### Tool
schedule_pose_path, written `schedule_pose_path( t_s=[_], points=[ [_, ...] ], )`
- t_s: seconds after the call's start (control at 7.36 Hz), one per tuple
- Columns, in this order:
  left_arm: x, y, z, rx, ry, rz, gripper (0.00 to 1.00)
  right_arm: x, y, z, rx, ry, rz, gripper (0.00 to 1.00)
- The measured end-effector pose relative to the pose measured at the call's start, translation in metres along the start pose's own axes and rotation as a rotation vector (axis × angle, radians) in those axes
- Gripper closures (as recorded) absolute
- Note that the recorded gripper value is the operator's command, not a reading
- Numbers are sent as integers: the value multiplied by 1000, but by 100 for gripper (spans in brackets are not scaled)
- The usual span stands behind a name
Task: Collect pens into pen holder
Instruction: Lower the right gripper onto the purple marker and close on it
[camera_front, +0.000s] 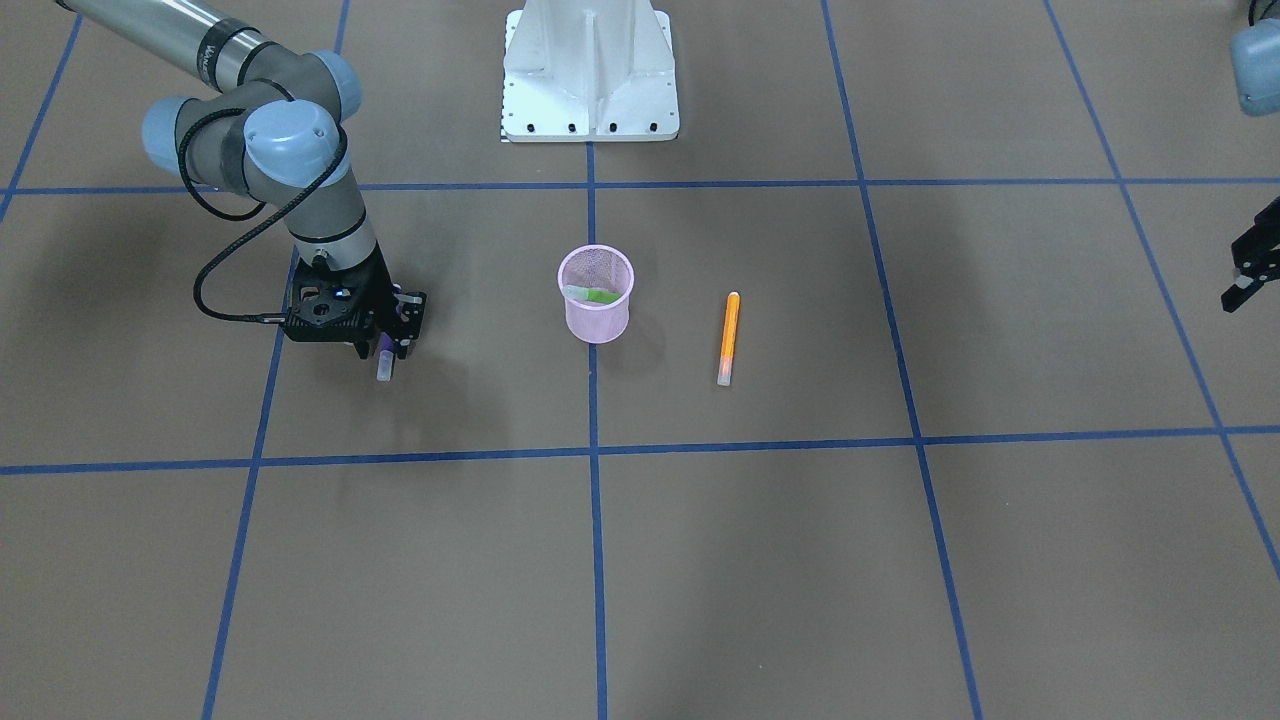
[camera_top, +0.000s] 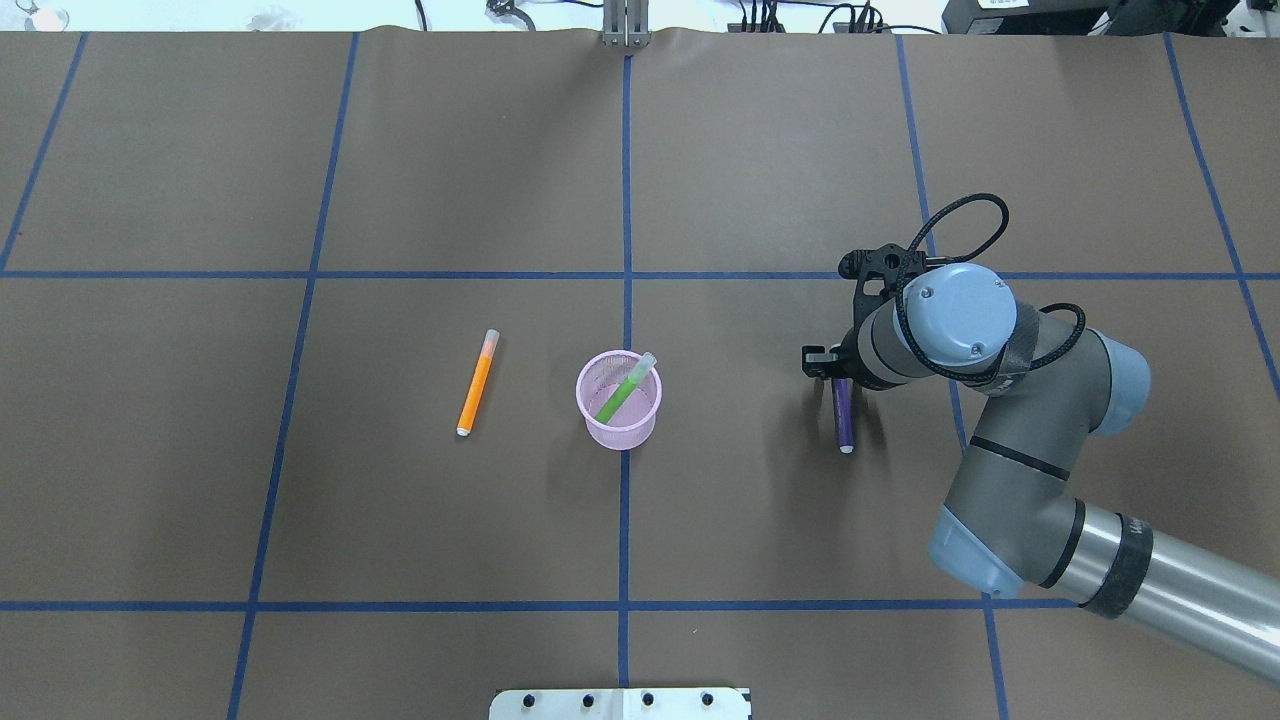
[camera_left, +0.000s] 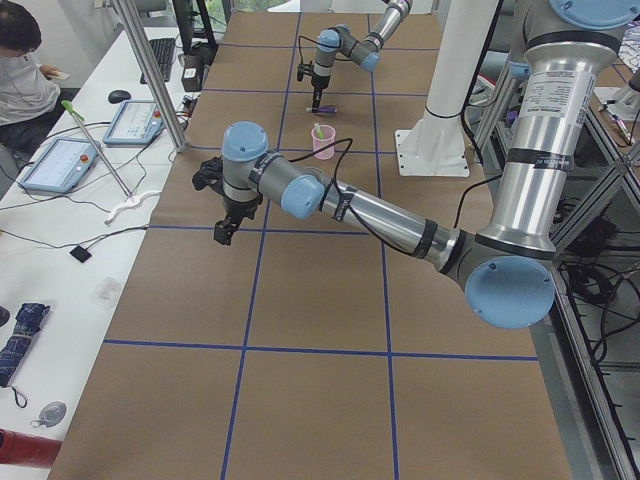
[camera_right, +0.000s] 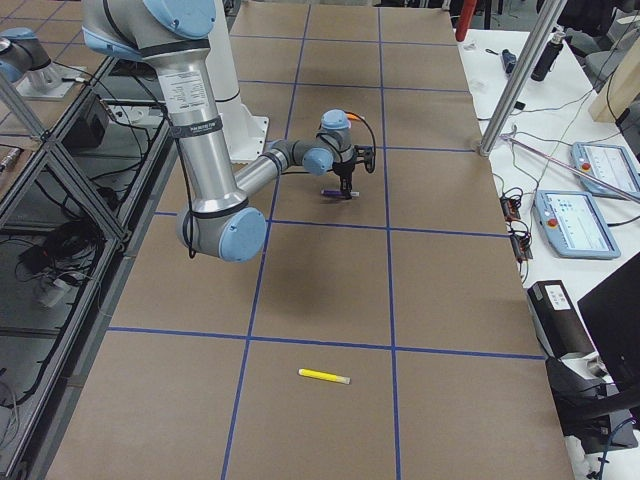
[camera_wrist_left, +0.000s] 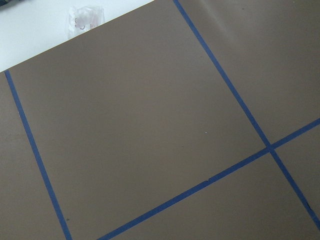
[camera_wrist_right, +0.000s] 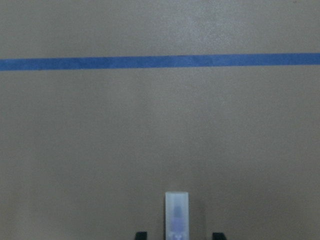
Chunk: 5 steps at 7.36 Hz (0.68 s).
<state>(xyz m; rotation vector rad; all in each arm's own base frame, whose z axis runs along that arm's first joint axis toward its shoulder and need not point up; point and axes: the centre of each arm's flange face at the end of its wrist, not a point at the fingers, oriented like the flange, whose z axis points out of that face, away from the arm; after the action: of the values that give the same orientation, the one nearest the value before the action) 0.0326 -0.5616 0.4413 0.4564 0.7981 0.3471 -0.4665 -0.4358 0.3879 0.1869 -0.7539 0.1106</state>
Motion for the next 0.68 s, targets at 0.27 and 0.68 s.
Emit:
schedule_pose_path(
  t_s=[0.27, 0.68],
  points=[
    [1, 0, -1, 1, 1, 1, 0, 2, 1, 2, -2, 4, 0, 60],
    [1, 1, -1, 2, 1, 2, 0, 2, 3, 3, -4, 6, -1, 100]
  ],
)
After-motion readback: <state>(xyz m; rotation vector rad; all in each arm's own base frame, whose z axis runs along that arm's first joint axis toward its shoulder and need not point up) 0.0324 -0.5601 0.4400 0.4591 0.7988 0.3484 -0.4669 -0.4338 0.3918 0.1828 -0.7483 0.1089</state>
